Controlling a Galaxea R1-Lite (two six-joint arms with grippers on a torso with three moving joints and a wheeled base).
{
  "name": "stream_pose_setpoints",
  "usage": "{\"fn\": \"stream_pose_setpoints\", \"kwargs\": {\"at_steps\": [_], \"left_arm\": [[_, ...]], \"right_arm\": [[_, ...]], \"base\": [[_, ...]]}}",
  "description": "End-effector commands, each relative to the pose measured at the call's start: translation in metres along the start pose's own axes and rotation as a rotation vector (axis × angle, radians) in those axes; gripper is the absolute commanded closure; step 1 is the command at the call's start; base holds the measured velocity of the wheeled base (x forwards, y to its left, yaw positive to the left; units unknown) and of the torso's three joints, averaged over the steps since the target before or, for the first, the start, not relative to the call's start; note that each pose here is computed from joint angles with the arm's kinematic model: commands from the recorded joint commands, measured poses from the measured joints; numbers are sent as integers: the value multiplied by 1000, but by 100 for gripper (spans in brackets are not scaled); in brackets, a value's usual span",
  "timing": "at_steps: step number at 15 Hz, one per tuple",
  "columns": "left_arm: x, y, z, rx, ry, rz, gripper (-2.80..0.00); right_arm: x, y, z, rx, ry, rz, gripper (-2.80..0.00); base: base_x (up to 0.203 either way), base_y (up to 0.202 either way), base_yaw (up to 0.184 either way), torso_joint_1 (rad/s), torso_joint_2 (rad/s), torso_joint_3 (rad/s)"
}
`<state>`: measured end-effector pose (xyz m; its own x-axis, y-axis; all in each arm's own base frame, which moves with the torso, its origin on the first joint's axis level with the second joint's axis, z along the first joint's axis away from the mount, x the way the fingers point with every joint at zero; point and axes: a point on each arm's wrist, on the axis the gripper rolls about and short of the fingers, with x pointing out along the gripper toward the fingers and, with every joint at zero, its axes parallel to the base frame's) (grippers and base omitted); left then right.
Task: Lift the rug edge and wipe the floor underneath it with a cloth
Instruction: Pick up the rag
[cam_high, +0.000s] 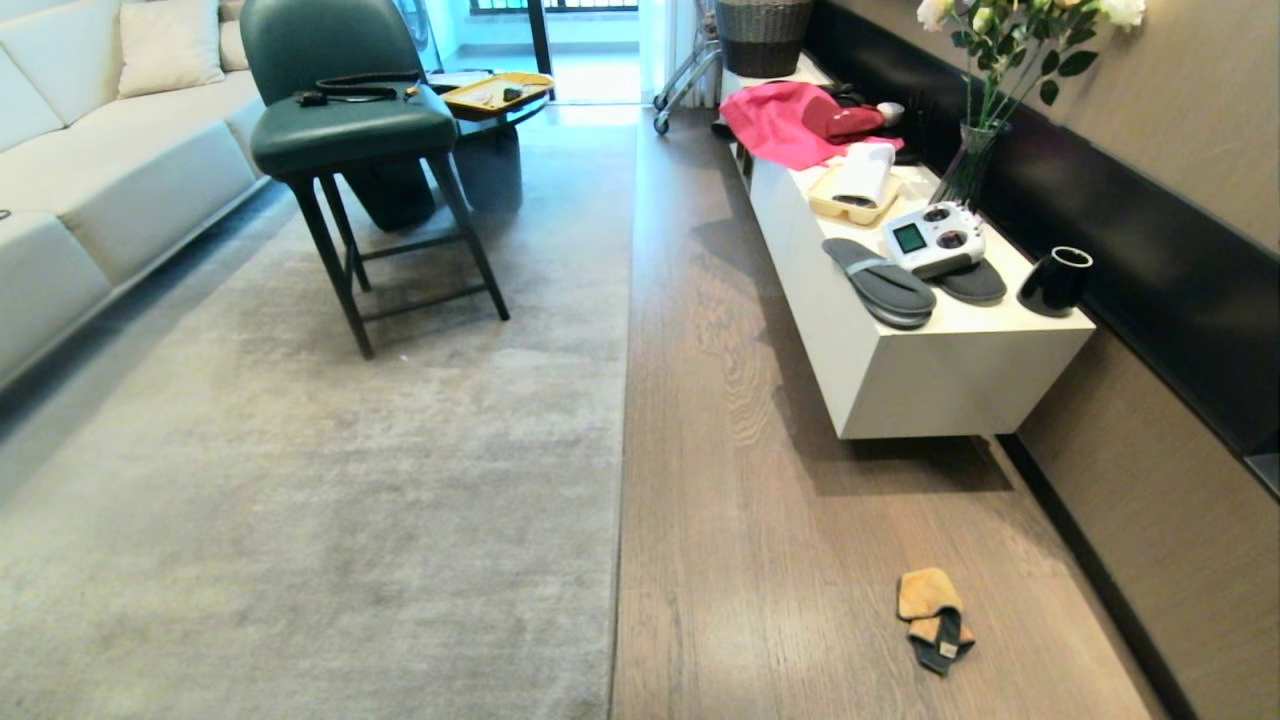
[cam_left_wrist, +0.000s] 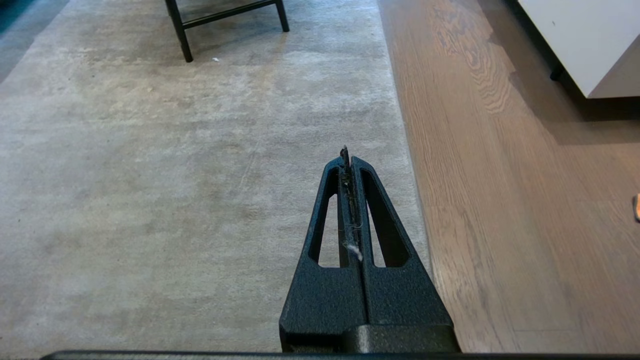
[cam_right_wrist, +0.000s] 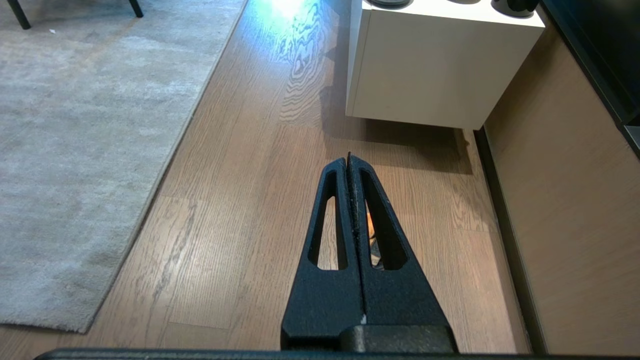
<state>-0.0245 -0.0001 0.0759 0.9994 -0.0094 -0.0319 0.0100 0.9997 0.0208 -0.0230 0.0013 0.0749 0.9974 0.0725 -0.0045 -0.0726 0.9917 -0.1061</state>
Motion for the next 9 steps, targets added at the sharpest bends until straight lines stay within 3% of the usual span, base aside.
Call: {"fn": "stream_pose_setpoints", "kwargs": {"at_steps": [1, 9], "left_arm": [[0, 0, 0, 0, 0, 0, 0], [0, 0, 0, -3, -1, 0, 0]], "right_arm": [[0, 0, 0, -1, 2, 1, 0], [0, 0, 0, -1, 1, 3, 0]], "base": [[0, 0, 0, 0, 0, 0], [0, 0, 0, 0, 0, 0]]}}
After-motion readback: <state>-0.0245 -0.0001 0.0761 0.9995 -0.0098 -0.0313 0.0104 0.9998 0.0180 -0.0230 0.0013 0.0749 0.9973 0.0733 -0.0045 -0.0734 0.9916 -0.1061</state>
